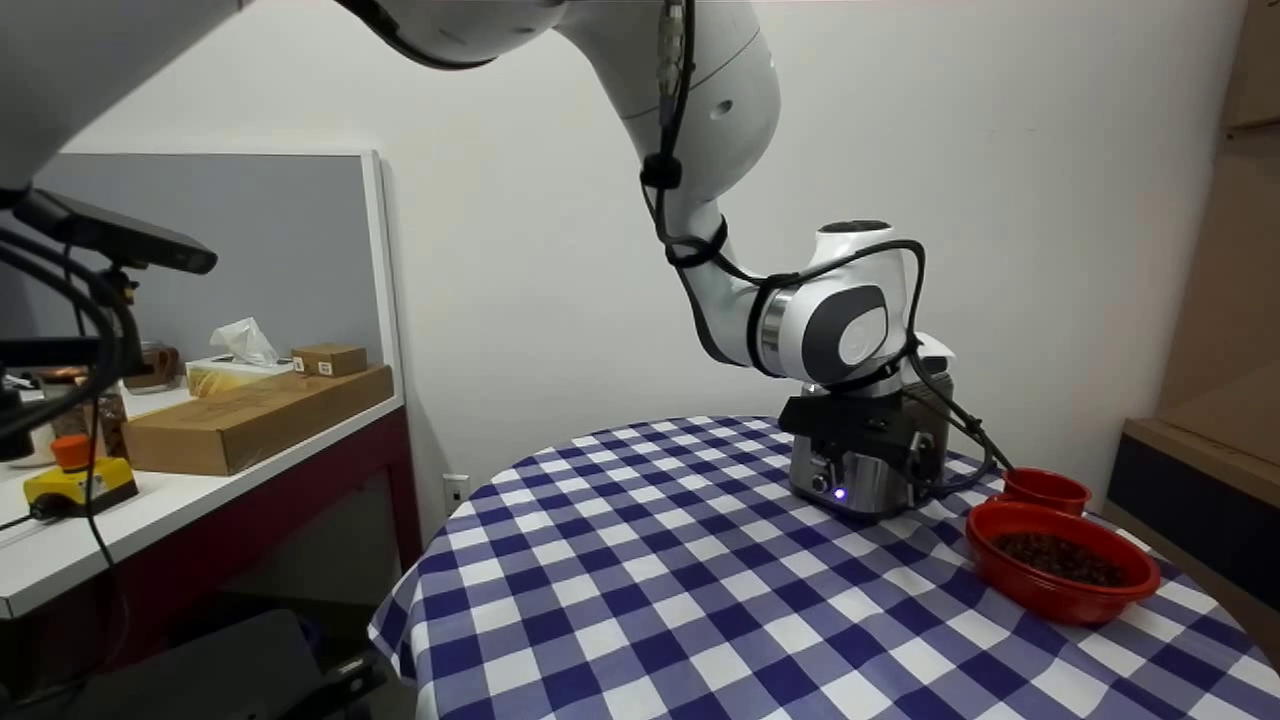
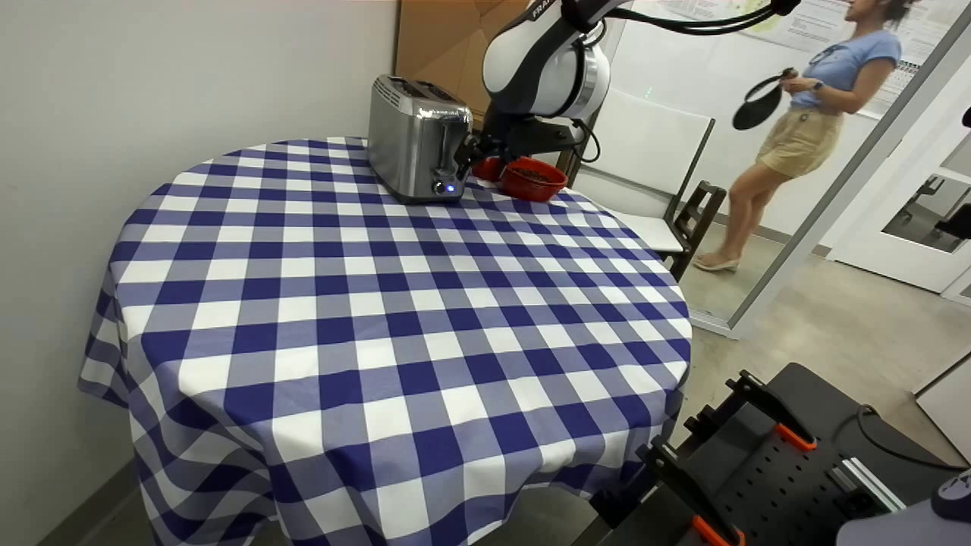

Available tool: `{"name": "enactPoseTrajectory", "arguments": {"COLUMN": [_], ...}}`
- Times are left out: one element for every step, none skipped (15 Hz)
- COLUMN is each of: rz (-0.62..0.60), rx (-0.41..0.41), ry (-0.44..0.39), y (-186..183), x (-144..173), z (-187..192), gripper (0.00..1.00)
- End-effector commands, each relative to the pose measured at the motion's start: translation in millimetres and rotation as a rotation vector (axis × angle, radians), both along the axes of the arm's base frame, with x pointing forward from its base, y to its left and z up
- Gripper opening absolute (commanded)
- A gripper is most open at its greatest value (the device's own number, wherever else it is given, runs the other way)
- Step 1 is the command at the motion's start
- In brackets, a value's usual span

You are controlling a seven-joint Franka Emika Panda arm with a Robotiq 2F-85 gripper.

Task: Press the button to push up the toaster lever

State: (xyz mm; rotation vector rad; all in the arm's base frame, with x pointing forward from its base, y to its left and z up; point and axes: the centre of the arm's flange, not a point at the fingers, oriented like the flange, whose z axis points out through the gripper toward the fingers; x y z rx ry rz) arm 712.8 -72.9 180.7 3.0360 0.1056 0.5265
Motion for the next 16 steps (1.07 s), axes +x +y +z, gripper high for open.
{"name": "enactPoseTrajectory", "arguments": {"rz": [-0.013,-0.014,-0.014,-0.014,-0.014,-0.014,-0.014,-0.014,-0.013,-0.013,-0.013,-0.012,-0.012,-0.011,-0.011,-0.009], "rx": [-0.01,-0.012,-0.012,-0.012,-0.011,-0.011,-0.011,-0.01,-0.01,-0.009,-0.008,-0.008,-0.009,-0.008,-0.008,-0.011], "ry": [-0.026,-0.024,-0.024,-0.021,-0.017,-0.012,-0.008,-0.003,0.0,0.0,-0.002,-0.004,-0.005,-0.005,-0.004,-0.006], "y": [-0.2,-0.8,-0.9,-1.0,-1.1,-1.1,-1.0,-1.0,-1.0,-0.8,-0.6,-0.2,0.0,0.7,1.0,1.8], "x": [10.9,11.1,11.0,10.8,10.9,10.5,10.0,9.5,9.1,8.8,8.8,8.9,8.8,8.6,8.4,7.8], "z": [-8.2,-9.9,-11.0,-12.7,-14.2,-16.2,-17.6,-19.0,-20.1,-21.0,-21.8,-22.4,-23.0,-24.2,-25.3,-27.5], "gripper": [1.0,1.0,1.0,1.0,1.0,1.0,1.0,1.0,1.0,1.0,1.0,1.0,1.0,1.0,1.0,1.0]}}
